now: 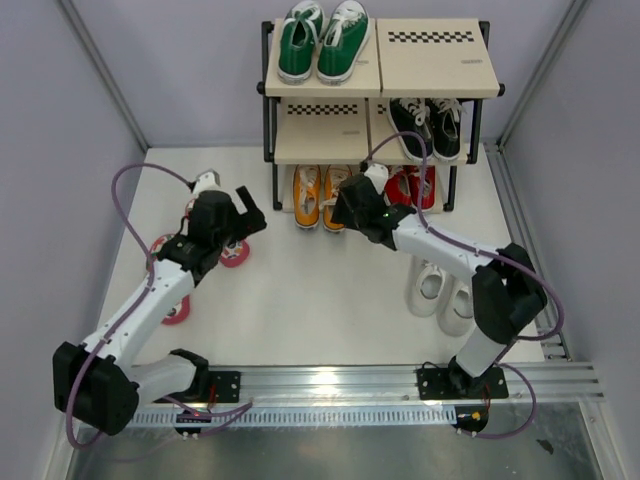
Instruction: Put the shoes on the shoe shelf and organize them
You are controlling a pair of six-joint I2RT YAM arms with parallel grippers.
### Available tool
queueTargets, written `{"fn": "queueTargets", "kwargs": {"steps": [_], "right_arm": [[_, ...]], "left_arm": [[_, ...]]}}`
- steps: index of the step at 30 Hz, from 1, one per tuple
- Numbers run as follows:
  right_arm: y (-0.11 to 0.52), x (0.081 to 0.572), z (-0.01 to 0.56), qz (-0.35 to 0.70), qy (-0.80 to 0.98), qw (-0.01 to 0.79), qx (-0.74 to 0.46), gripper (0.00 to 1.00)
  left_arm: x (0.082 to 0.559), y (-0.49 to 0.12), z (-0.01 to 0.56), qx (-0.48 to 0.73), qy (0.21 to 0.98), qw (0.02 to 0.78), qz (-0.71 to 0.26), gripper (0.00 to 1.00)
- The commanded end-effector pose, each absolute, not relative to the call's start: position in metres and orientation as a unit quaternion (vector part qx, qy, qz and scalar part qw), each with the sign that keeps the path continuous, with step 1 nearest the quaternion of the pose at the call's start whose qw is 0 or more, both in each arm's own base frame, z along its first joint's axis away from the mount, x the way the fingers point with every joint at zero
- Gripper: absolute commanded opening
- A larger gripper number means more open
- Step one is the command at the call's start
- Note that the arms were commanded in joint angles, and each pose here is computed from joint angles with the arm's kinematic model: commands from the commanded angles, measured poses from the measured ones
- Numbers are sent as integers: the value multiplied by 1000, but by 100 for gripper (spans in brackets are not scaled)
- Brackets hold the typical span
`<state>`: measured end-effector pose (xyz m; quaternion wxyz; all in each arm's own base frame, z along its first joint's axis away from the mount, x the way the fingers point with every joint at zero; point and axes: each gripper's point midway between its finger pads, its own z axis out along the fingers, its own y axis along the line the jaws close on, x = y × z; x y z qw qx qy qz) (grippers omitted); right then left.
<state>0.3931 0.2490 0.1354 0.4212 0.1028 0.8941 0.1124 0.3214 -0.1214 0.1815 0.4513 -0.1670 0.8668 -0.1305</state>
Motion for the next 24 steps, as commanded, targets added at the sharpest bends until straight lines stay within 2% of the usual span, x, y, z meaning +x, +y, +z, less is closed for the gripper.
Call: {"fn": "queueTargets", "kwargs": {"steps": [1,3,10,17,24], "right_arm": [[264,373,162,145,883,441,69,64],[266,364,162,150,884,439,62,64],[270,342,161,193,880,430,52,65],[267,330,150,210,879,425,53,65],[259,333,160,217,861,451,84,65]], "left_arm": [[365,-137,245,-109,818,523,-211,99],[385,-139,277,-80,797,559,-213,99],[449,-162,315,-28,770,594,-233,99],[505,-163,311,-40,752,609,-248,93],[535,-166,300,-51,745,619,-245,89]]}}
